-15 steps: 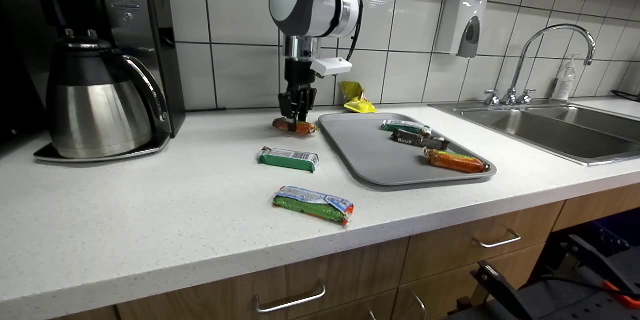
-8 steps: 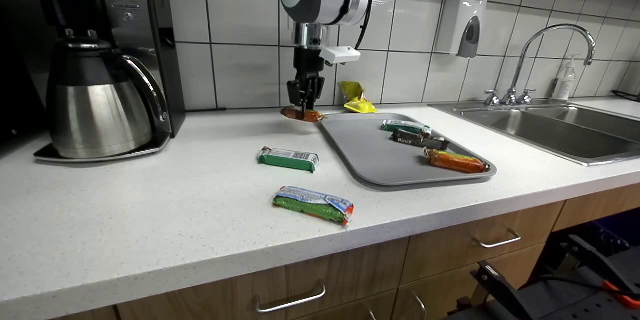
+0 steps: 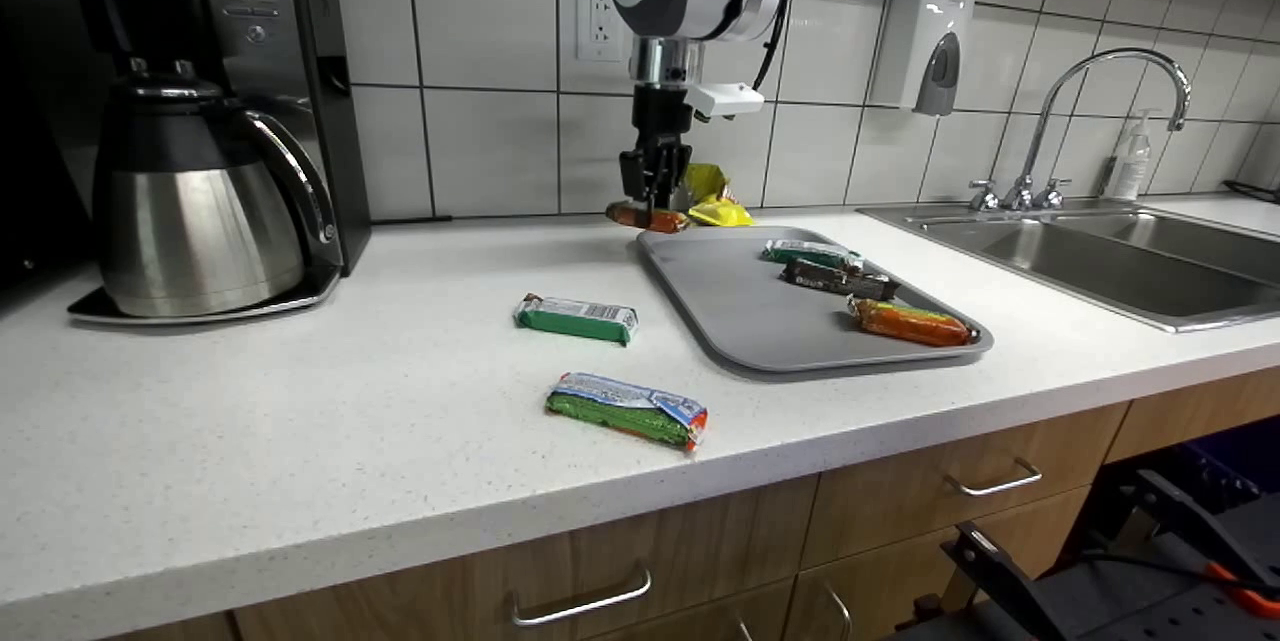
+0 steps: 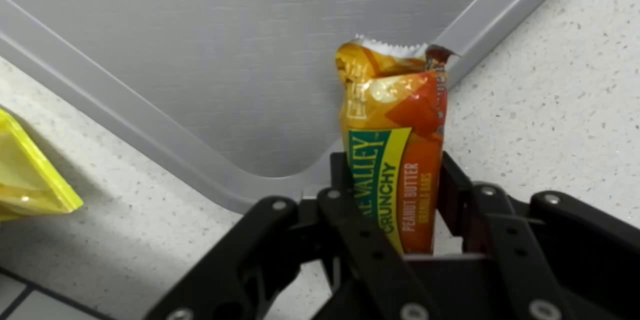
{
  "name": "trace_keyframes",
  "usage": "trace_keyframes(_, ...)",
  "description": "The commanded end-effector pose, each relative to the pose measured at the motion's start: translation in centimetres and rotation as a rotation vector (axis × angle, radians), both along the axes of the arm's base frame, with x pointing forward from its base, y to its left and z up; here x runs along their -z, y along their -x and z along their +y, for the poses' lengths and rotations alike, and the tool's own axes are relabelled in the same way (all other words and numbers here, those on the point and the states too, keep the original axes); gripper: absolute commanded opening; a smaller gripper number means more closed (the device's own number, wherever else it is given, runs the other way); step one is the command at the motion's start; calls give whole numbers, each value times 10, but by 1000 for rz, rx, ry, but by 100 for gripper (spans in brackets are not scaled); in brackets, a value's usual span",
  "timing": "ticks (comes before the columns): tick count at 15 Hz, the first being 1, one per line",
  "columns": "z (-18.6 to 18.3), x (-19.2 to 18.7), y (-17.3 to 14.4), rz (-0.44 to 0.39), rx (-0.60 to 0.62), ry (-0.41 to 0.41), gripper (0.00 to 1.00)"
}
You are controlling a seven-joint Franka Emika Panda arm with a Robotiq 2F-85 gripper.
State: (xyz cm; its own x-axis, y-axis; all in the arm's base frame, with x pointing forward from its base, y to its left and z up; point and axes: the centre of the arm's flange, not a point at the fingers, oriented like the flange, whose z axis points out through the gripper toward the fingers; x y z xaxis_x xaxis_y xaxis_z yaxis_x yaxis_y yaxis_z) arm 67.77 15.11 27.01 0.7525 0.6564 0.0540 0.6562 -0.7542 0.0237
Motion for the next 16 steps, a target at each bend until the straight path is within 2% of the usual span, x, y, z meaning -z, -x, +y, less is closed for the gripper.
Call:
trace_keyframes(1,-25,-12,18,2,-1,8,19)
trace_keyframes(11,-59,14,32,50,60,13,19)
trace_keyframes(16,-73,19,38,48,75,21,19)
